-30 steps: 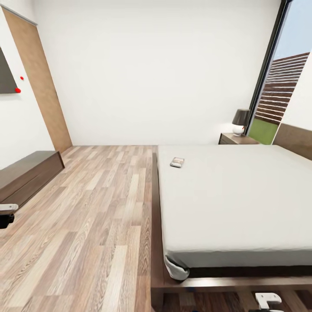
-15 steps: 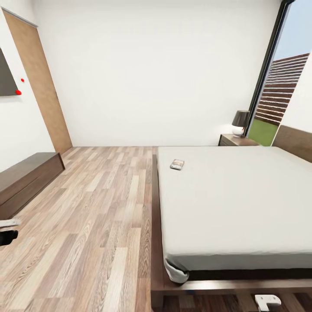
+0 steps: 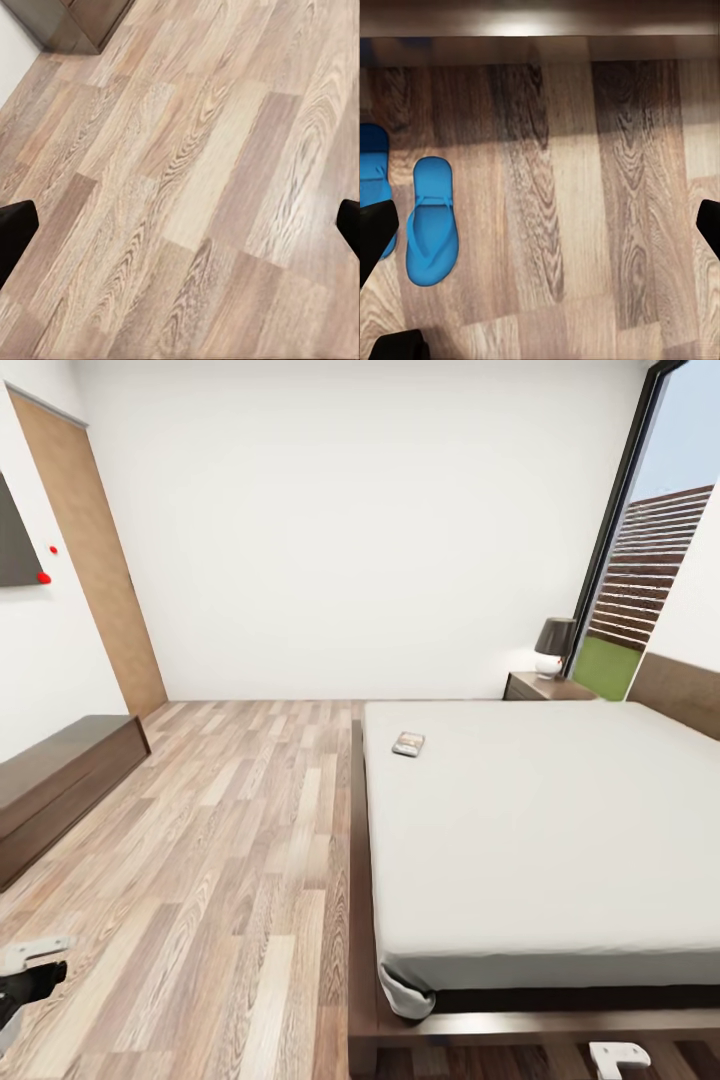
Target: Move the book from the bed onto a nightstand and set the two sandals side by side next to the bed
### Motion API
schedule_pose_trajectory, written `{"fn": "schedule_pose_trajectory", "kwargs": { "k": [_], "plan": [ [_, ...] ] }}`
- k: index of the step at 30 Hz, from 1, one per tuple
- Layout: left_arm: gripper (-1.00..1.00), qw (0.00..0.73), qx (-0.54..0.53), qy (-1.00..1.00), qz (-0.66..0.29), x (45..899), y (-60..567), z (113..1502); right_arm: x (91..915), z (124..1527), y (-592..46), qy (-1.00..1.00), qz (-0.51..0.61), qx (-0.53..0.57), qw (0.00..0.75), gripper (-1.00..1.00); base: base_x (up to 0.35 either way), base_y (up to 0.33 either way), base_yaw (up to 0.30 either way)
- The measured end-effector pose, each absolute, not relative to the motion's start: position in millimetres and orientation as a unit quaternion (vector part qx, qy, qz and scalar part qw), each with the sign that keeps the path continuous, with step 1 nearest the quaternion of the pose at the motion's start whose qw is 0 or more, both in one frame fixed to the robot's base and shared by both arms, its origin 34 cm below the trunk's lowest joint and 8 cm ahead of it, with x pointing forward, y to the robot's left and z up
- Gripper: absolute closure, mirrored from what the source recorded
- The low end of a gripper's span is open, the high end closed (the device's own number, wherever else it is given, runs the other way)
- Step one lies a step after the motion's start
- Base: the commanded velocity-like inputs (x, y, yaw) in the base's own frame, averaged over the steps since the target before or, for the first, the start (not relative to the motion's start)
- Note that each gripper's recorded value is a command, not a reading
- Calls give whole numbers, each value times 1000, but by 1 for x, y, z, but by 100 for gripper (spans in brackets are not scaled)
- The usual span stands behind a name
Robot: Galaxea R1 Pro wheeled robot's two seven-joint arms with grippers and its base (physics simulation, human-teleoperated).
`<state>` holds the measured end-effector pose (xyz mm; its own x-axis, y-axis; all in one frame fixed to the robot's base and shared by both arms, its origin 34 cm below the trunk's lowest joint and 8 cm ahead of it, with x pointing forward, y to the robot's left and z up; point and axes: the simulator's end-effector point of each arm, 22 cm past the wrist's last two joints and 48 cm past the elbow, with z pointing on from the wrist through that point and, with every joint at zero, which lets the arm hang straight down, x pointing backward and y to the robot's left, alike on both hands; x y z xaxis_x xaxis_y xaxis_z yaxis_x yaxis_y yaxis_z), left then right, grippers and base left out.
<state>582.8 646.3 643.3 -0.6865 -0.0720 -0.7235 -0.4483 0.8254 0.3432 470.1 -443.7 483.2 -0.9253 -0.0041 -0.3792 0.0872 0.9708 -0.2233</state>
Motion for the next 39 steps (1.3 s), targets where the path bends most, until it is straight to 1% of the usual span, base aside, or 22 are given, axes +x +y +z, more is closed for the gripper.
{"fn": "schedule_pose_trajectory", "kwargs": {
  "k": [6, 15, 22, 26, 33, 39],
  "plan": [
    [-100, 364, -148, 891, 228, 587, 607, 629, 466, 491, -443, 975, -118, 23, 187, -100, 0, 0, 0],
    [-100, 332, -146, 907, 214, 554, 584, 607, 467, 506, -441, 973, -116, 21, 199, -100, 0, 0, 0],
    [-100, 319, -141, 920, 176, 549, 522, 586, 463, 515, -441, 973, -115, 22, 200, -100, 0, 0, 0],
    [-100, 316, -139, 924, 165, 549, 503, 584, 462, 522, -441, 973, -115, 24, 200, -100, 0, 0, 0],
    [-100, 278, -139, 938, 151, 513, 478, 566, 460, 532, -442, 973, -115, 26, 198, -100, 0, 0, 0],
    [-100, 256, -134, 948, 130, 483, 439, 551, 454, 539, -443, 973, -115, 26, 196, -100, 0, 0, 0]
  ]
}}
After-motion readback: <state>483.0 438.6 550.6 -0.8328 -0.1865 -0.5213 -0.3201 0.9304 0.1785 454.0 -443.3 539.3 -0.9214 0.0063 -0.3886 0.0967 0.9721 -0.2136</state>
